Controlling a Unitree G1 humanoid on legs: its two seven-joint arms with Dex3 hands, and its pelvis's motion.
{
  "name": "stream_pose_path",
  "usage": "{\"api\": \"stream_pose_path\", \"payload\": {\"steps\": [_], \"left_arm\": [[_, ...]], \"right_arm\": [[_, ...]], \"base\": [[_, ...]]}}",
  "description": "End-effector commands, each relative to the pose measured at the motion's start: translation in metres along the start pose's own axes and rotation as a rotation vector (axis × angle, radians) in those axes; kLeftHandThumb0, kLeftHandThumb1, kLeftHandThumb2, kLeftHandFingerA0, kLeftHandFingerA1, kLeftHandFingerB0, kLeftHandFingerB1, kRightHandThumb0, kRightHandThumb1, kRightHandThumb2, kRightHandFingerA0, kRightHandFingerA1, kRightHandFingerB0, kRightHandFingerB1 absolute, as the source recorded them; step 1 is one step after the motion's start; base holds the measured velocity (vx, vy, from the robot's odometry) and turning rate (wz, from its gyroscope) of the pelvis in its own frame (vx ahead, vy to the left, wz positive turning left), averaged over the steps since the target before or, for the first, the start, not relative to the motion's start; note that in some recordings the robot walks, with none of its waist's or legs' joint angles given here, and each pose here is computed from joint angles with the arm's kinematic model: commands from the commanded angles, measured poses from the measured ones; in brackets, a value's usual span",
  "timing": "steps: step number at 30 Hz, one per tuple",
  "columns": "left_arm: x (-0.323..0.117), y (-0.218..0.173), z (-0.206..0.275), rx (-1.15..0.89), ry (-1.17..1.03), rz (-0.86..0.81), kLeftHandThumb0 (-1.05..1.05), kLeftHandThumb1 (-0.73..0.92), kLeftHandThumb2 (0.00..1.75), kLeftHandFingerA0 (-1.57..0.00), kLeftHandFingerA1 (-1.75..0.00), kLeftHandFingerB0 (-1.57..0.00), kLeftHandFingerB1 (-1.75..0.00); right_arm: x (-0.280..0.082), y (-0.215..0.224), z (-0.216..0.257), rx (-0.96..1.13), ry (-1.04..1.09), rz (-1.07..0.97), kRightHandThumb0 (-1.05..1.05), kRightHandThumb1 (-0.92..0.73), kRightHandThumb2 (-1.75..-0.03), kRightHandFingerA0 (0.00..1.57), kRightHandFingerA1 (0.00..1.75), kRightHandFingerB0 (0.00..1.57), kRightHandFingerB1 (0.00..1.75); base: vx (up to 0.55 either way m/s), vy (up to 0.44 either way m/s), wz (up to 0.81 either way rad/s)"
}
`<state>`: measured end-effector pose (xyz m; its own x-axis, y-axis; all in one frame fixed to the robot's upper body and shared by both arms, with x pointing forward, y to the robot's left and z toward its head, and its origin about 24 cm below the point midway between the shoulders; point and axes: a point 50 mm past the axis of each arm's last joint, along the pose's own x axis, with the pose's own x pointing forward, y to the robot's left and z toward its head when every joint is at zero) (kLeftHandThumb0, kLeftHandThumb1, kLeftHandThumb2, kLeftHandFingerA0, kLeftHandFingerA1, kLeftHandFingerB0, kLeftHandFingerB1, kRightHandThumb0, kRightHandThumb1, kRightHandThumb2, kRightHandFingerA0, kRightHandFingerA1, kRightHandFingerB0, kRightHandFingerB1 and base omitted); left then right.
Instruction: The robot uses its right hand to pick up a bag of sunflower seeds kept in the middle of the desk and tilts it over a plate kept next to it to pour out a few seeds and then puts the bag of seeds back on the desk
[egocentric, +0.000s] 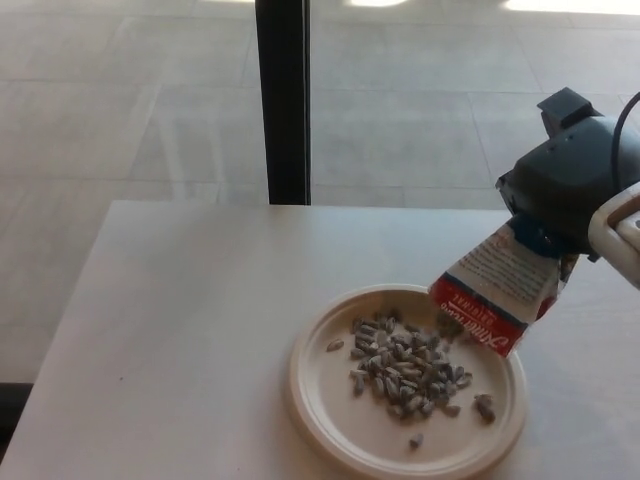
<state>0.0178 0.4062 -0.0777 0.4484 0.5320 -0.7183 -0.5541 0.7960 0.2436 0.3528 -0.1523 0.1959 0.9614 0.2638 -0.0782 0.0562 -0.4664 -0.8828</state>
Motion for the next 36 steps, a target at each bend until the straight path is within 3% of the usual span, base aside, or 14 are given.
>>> {"api": "stream_pose_path", "payload": {"steps": [1, 5, 6, 7, 11, 13, 15, 16, 17, 19, 20, 24, 25, 36], "left_arm": [[-0.001, 0.006, 0.004, 0.023, -0.011, 0.010, -0.78, 0.74, 0.63, -0.51, -0.53, -0.41, -0.36], [-0.002, 0.008, 0.003, 0.038, 0.000, 0.016, -0.77, 0.75, 0.63, -0.50, -0.53, -0.41, -0.35], [-0.002, 0.008, 0.003, 0.038, 0.001, 0.017, -0.77, 0.75, 0.63, -0.50, -0.53, -0.40, -0.35], [-0.003, 0.008, -0.001, 0.036, 0.010, 0.017, -0.77, 0.75, 0.63, -0.50, -0.52, -0.40, -0.35], [-0.007, 0.011, -0.007, 0.034, 0.019, 0.013, -0.79, 0.75, 0.63, -0.48, -0.53, -0.40, -0.36], [-0.008, 0.012, -0.009, 0.031, 0.026, 0.020, -0.76, 0.76, 0.63, -0.50, -0.53, -0.42, -0.36], [-0.009, 0.013, -0.012, 0.025, 0.036, 0.034, -0.77, 0.76, 0.63, -0.52, -0.52, -0.42, -0.36], [-0.009, 0.013, -0.012, 0.033, 0.038, 0.037, -0.82, 0.63, 1.02, -0.49, -0.62, -0.34, -0.49], [-0.009, 0.013, -0.013, 0.028, 0.039, 0.037, -0.82, 0.60, 0.83, -0.48, -0.58, -0.35, -0.44], [-0.009, 0.013, -0.013, 0.038, 0.042, 0.034, -0.77, 0.77, 0.63, -0.51, -0.52, -0.40, -0.36], [-0.009, 0.013, -0.013, 0.029, 0.041, 0.034, -0.75, 0.77, 0.63, -0.51, -0.54, -0.40, -0.36], [-0.010, 0.013, -0.016, 0.022, 0.050, 0.034, -0.77, 0.76, 0.63, -0.52, -0.54, -0.42, -0.37], [-0.010, 0.013, -0.017, 0.010, 0.049, 0.033, -0.77, 0.75, 0.63, -0.51, -0.54, -0.41, -0.37], [-0.014, 0.015, -0.025, 0.002, 0.063, 0.042, -0.78, 0.74, 0.63, -0.50, -0.52, -0.41, -0.36]], "right_arm": [[-0.002, 0.001, -0.008, 0.154, 0.040, 0.037, -0.37, -0.69, -0.73, 0.89, 1.69, 0.72, 0.76], [-0.008, 0.027, -0.004, 0.387, 0.074, 0.090, -0.35, -0.60, -0.80, 0.88, 1.75, 0.76, 1.39], [-0.010, 0.037, -0.002, 0.437, 0.088, 0.098, -0.31, -0.60, -0.87, 1.10, 1.71, 0.74, 1.35], [-0.015, 0.054, 0.001, 0.522, 0.120, 0.167, -0.35, -0.65, -0.87, 0.88, 1.75, 0.75, 1.39], [-0.025, 0.080, 0.007, 0.667, 0.186, 0.242, -0.31, -0.65, -0.79, 0.89, 1.75, 0.77, 1.42], [-0.037, 0.110, 0.009, 0.877, 0.303, 0.303, -0.26, -0.64, -0.78, 0.85, 1.65, 0.42, 0.63], [-0.046, 0.126, 0.010, 0.984, 0.320, 0.320, -0.27, -0.52, -1.11, 1.16, 1.32, 0.88, 1.11], [-0.051, 0.133, 0.010, 1.062, 0.345, 0.331, -0.23, -0.57, -1.08, 0.89, 1.70, 0.72, 1.41], [-0.055, 0.139, 0.010, 1.102, 0.375, 0.341, -0.24, -0.50, -1.15, 0.91, 1.74, 0.75, 1.50], [-0.063, 0.150, 0.009, 1.198, 0.397, 0.330, -0.23, -0.50, -1.09, 0.99, 1.75, 0.73, 1.50], [-0.065, 0.154, 0.008, 1.233, 0.411, 0.327, -0.23, -0.48, -1.16, 1.31, 1.46, 1.01, 1.28], [-0.073, 0.165, 0.005, 1.340, 0.471, 0.276, -0.32, -0.51, -1.13, 1.29, 1.42, 0.98, 1.25], [-0.076, 0.167, 0.004, 1.398, 0.474, 0.254, -0.23, -0.52, -1.16, 1.03, 1.75, 0.85, 1.57], [-0.084, 0.178, 0.014, 1.691, 0.560, 0.148, -0.24, -0.54, -1.23, 1.03, 1.75, 0.88, 1.57]], "base": [[0.00, 0.000, 0.00], [0.00, 0.000, 0.00], [0.00, 0.000, 0.00], [0.00, 0.000, 0.00], [0.00, 0.000, 0.00], [0.00, 0.000, 0.00], [0.00, 0.000, 0.00], [0.00, 0.000, 0.00], [0.00, 0.000, 0.00], [0.00, 0.000, 0.00], [0.00, 0.000, 0.00], [0.00, 0.000, 0.00], [0.00, 0.000, 0.00], [0.00, 0.000, 0.00]]}}
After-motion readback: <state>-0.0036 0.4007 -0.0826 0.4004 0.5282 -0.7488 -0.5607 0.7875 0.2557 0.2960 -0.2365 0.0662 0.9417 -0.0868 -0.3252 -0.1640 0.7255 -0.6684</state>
